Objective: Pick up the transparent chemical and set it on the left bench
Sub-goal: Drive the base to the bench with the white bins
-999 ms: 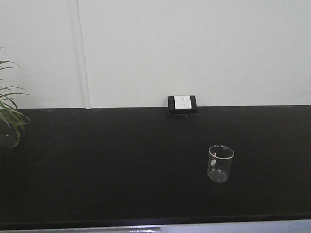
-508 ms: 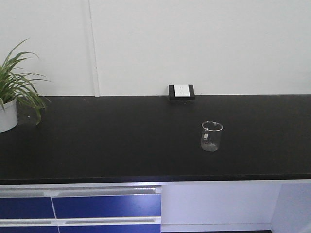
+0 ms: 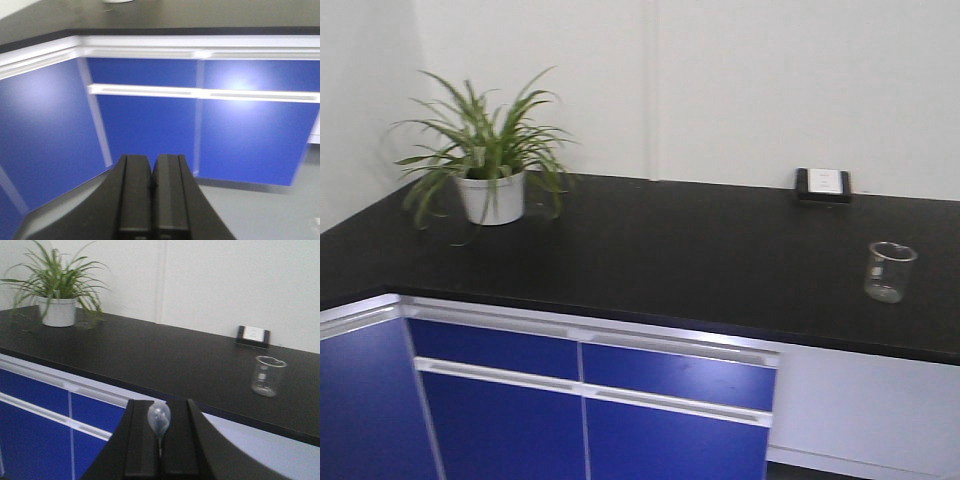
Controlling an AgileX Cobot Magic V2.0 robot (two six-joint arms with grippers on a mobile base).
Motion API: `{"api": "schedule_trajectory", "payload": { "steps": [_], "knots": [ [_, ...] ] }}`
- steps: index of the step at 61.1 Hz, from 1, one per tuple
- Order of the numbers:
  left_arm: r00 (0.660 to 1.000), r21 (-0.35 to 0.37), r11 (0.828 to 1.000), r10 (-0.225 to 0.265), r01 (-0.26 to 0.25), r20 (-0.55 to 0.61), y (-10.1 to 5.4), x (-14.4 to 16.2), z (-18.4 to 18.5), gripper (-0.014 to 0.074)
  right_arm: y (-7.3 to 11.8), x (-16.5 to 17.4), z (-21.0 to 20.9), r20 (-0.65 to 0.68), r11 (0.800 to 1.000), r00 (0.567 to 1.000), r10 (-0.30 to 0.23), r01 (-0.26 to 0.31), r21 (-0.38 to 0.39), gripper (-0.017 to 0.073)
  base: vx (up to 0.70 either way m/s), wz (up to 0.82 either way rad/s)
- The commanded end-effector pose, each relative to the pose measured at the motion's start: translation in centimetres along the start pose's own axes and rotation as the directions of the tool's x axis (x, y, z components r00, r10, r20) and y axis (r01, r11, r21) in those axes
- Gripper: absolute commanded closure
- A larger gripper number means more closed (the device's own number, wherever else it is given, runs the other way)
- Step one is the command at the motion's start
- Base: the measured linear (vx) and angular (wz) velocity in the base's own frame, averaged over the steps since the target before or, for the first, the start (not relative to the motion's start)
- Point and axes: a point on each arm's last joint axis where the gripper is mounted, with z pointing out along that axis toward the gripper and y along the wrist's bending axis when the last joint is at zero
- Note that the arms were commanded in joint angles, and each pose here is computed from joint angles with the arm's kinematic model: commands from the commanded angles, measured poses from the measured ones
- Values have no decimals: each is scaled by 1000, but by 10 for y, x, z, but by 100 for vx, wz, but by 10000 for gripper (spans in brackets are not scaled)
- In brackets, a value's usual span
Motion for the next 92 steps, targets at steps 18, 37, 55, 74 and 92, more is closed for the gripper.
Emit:
{"api": "schedule_trajectory", "payload": {
  "steps": [18, 37, 55, 74, 92],
  "knots": [
    [997, -2, 1000, -9, 9, 81, 0, -3, -1, 597, 2, -14, 0, 74, 999, 997, 6, -3, -33, 564, -15, 87],
    [997, -2, 1000, -9, 9, 81, 0, -3, -1, 597, 2, -14, 0, 74, 999, 997, 6, -3, -33, 564, -8, 92],
    [997, -2, 1000, -9, 9, 81, 0, -3, -1, 597, 2, -14, 0, 74, 999, 997, 6, -3, -33, 564, 3, 80],
    [997, -2, 1000, -9, 9, 81, 0, -3, -1, 597, 2, -14, 0, 71, 1000, 997, 6, -4, -31, 564, 11, 73],
    [997, -2, 1000, -9, 9, 81, 0, -3, -1, 597, 2, -14, 0, 71, 1000, 997, 6, -4, -31, 564, 19, 68]
  ]
}}
